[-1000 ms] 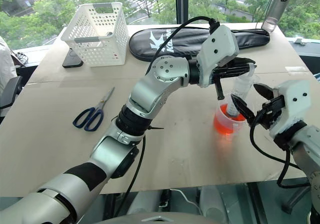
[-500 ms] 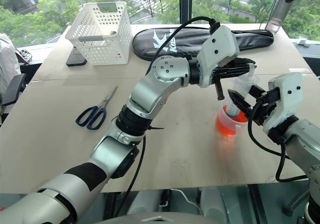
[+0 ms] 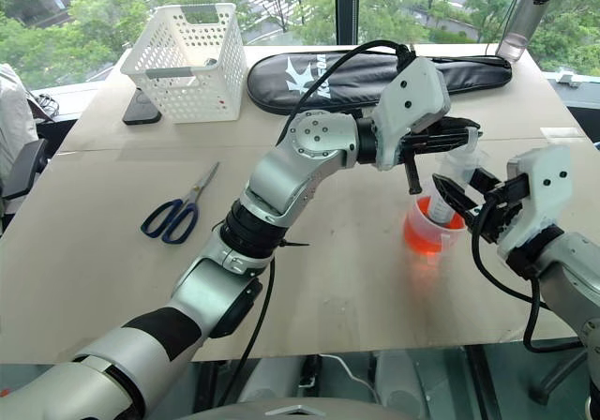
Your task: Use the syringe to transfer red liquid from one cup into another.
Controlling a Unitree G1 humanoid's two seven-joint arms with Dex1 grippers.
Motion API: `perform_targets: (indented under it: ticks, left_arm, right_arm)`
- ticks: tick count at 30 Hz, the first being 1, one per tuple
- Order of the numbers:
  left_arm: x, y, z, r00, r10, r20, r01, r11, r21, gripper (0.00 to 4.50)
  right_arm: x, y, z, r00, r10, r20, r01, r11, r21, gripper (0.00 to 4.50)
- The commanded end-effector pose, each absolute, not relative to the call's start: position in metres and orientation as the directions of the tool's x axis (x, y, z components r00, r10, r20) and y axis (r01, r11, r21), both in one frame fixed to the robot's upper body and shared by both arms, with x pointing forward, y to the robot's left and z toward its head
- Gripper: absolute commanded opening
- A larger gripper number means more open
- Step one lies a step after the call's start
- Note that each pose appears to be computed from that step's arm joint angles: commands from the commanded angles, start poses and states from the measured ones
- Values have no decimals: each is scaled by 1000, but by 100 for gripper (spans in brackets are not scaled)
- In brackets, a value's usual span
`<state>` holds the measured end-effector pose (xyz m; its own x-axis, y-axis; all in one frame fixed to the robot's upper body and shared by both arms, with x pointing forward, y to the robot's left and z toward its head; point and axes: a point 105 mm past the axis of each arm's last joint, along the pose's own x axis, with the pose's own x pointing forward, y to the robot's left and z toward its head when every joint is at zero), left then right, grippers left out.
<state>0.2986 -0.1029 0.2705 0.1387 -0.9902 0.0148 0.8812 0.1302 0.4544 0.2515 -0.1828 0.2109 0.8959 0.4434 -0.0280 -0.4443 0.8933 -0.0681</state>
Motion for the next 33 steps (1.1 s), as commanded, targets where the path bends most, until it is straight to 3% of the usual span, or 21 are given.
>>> perform_targets:
  ticks: [1, 33]
  left_arm:
    - [287, -104, 295, 100, -991, 87, 854, 130, 504, 0]
    - [306, -99, 323, 158, -975, 154, 833, 215, 509, 0]
  right_arm:
    - [249, -180, 210, 891, 453, -34, -454, 886, -91, 146]
    - [244, -177, 193, 888, 458, -50, -460, 886, -57, 146]
